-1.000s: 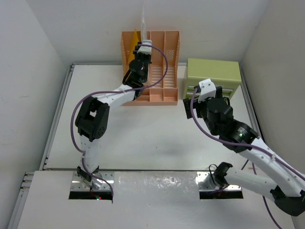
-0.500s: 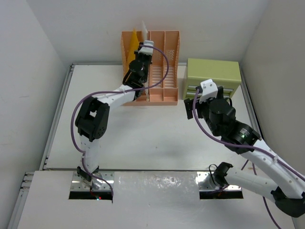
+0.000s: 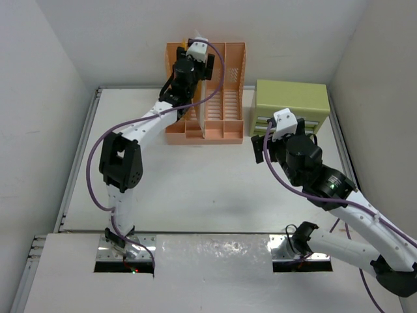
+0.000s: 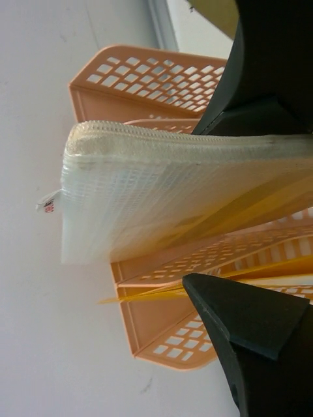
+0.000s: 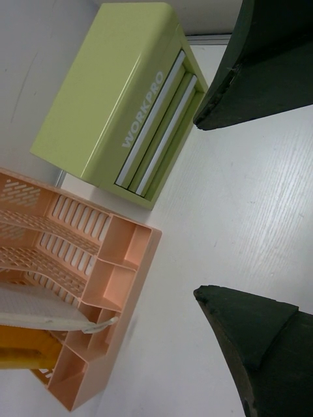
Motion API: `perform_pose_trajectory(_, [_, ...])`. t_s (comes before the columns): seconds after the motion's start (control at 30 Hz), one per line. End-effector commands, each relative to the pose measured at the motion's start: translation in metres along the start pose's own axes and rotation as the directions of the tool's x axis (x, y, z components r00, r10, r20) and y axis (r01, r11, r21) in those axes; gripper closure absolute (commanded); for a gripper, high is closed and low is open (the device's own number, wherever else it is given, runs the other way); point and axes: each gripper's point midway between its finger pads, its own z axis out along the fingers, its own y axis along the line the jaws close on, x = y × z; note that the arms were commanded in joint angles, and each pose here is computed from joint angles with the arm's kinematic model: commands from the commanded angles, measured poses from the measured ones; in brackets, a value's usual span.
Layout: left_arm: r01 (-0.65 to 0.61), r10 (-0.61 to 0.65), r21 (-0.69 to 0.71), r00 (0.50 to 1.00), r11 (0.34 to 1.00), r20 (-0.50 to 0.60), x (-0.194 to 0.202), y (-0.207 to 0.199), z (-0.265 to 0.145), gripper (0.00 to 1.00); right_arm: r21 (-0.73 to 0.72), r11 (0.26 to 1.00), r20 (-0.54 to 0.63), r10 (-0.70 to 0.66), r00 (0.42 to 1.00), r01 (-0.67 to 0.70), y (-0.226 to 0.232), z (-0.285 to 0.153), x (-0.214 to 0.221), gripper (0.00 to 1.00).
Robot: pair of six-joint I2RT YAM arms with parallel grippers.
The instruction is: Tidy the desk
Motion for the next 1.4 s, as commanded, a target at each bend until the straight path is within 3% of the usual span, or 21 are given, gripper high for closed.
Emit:
perform_pose_trajectory(0.0, [0.043, -0.044, 0.058, 0.999, 0.997, 0.003, -0.042, 0.001, -0.012, 0.29, -0.002, 1.0, 0.027, 0.009, 1.0, -0.009, -0.001, -0.001, -0.008, 0.01])
perform_pose_trajectory(0.13, [0.065, -0.066, 0.158, 0.998, 0.985, 0.004, -0.061, -0.014, -0.02, 0.27, -0.002, 1.0, 0.021, 0.002, 1.0, -0.002, -0.001, -0.001, -0.004, 0.01])
perform_pose_trajectory(0.23, [0.09, -0.079, 0.238, 0.995, 0.967, -0.056, -0.069, -0.026, -0.029, 0.26, 0.0, 1.0, 0.013, -0.006, 1.0, 0.006, -0.001, 0.0, -0.001, 0.01])
perform_pose_trajectory(0.4, [0.119, -0.109, 0.273, 0.993, 0.955, -0.049, -0.101, -0.027, -0.041, 0.22, -0.01, 1.0, 0.006, -0.011, 1.0, 0.011, 0.002, 0.002, 0.001, 0.01])
perform_pose_trajectory(0.53, [0.103, -0.084, 0.186, 0.991, 0.977, -0.106, -0.078, -0.018, -0.039, 0.22, -0.019, 1.0, 0.004, -0.011, 1.0, 0.011, 0.005, 0.003, 0.002, 0.01])
perform_pose_trajectory(0.7, [0.036, -0.002, 0.21, 0.987, 0.977, -0.162, -0.04, -0.044, -0.046, 0.1, -0.028, 1.0, 0.006, -0.009, 1.0, 0.009, 0.007, 0.004, 0.001, 0.01])
perform_pose_trajectory(0.73, [0.023, 0.015, 0.228, 0.986, 0.973, -0.165, -0.036, -0.05, -0.048, 0.03, -0.03, 1.0, 0.005, -0.008, 1.0, 0.008, 0.008, 0.005, 0.001, 0.01])
perform_pose_trajectory(1.07, [-0.012, 0.045, 0.2, 0.986, 0.98, -0.161, -0.01, -0.064, -0.028, 0.01, -0.051, 0.999, -0.011, -0.008, 1.0, 0.008, 0.016, 0.01, 0.005, 0.01])
perform_pose_trajectory(1.17, [-0.043, 0.067, 0.146, 0.984, 0.988, -0.162, 0.003, -0.06, -0.016, 0.08, -0.053, 0.999, -0.015, -0.008, 1.0, 0.007, 0.017, 0.011, 0.006, 0.01])
perform_pose_trajectory(1.2, [-0.046, 0.067, 0.129, 0.984, 0.991, -0.165, 0.006, -0.058, -0.013, 0.23, -0.05, 0.999, -0.015, -0.007, 1.0, 0.006, 0.016, 0.011, 0.007, 0.01])
perform_pose_trajectory(1.27, [-0.053, 0.073, 0.118, 0.981, 0.992, -0.177, 0.018, -0.059, -0.006, 0.41, -0.049, 0.999, -0.017, -0.011, 1.0, 0.01, 0.015, 0.01, 0.008, 0.01])
perform_pose_trajectory(1.33, [-0.059, 0.077, 0.107, 0.981, 0.993, -0.18, 0.024, -0.059, -0.003, 0.49, -0.047, 0.999, -0.015, -0.009, 1.0, 0.008, 0.015, 0.01, 0.008, 0.01])
perform_pose_trajectory(1.37, [-0.06, 0.078, 0.104, 0.98, 0.993, -0.182, 0.025, -0.06, -0.002, 0.58, -0.044, 0.999, -0.017, -0.008, 1.0, 0.007, 0.014, 0.01, 0.008, 0.01])
